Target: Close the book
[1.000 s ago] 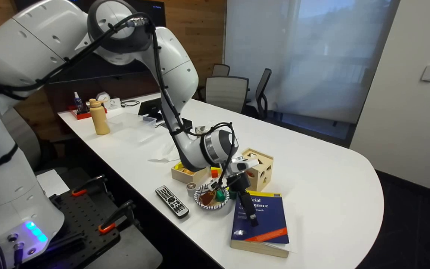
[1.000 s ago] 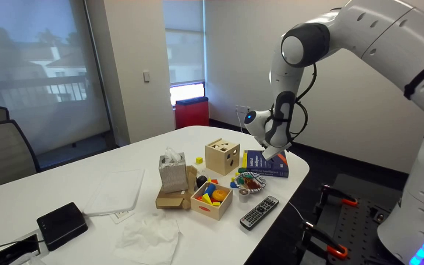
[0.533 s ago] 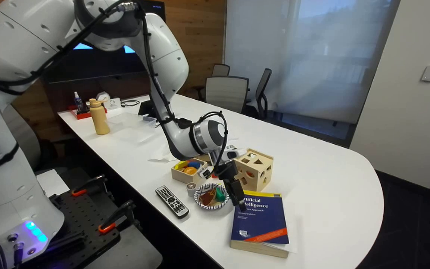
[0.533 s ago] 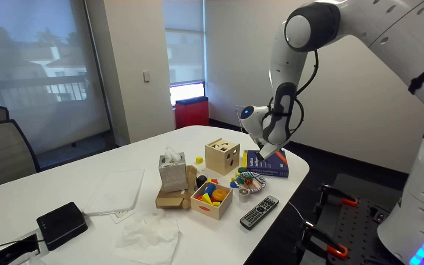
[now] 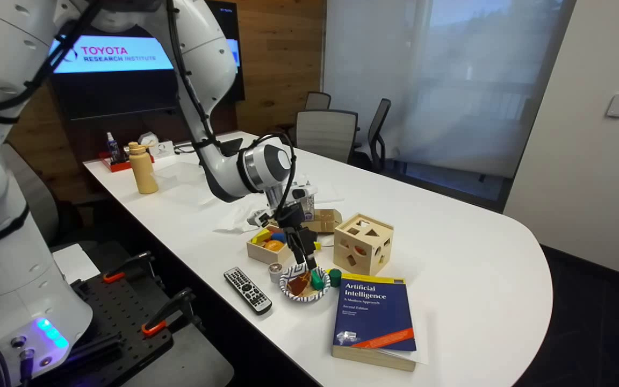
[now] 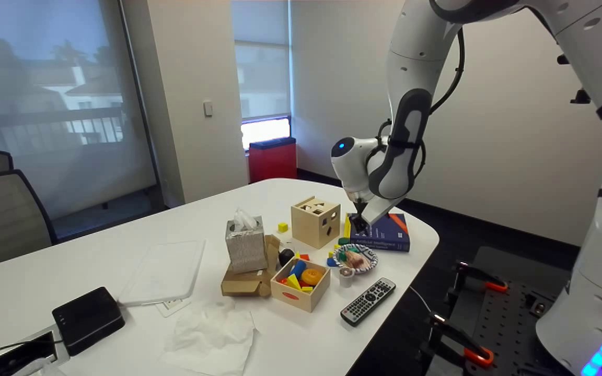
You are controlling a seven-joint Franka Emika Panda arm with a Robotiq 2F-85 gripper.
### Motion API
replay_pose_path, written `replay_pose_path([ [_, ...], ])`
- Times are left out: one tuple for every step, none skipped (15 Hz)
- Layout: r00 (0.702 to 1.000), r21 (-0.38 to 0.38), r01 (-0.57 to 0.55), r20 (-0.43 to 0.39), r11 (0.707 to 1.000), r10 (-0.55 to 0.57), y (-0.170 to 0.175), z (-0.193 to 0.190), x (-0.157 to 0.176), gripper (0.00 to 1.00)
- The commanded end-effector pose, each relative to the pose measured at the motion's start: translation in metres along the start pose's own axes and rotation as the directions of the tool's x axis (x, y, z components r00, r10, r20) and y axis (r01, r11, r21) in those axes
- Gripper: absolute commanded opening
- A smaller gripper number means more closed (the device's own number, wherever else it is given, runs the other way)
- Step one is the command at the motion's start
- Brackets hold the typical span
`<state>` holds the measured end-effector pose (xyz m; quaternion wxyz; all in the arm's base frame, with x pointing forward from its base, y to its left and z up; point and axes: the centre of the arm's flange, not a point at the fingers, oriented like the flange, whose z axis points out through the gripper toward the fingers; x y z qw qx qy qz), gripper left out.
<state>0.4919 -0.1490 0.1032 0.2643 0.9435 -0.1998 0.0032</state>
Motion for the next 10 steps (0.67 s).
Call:
replay_pose_path([
  [0.997, 0.052, 0.077, 0.02, 0.996, -0.078, -0.006, -0.048, -0.023, 1.0],
  [0.995, 0.063, 0.098, 0.023, 0.993, -0.099, -0.012, -0.055, -0.026, 1.0],
  [0.993, 0.069, 0.111, 0.029, 0.991, -0.113, -0.019, -0.06, -0.028, 1.0],
  [0.992, 0.075, 0.119, 0.034, 0.99, -0.122, -0.023, -0.066, -0.03, 1.0],
  [0.991, 0.081, 0.128, 0.039, 0.988, -0.131, -0.028, -0.071, -0.032, 1.0],
  [0.989, 0.084, 0.133, 0.047, 0.988, -0.137, -0.032, -0.075, -0.033, 1.0],
  [0.988, 0.088, 0.14, 0.051, 0.986, -0.145, -0.036, -0.078, -0.034, 1.0],
  [0.988, 0.092, 0.14, 0.055, 0.986, -0.145, -0.039, -0.081, -0.035, 1.0],
  [0.988, 0.095, 0.137, 0.06, 0.986, -0.143, -0.042, -0.083, -0.036, 1.0],
  [0.988, 0.091, 0.131, 0.067, 0.987, -0.138, -0.046, -0.082, -0.035, 1.0],
])
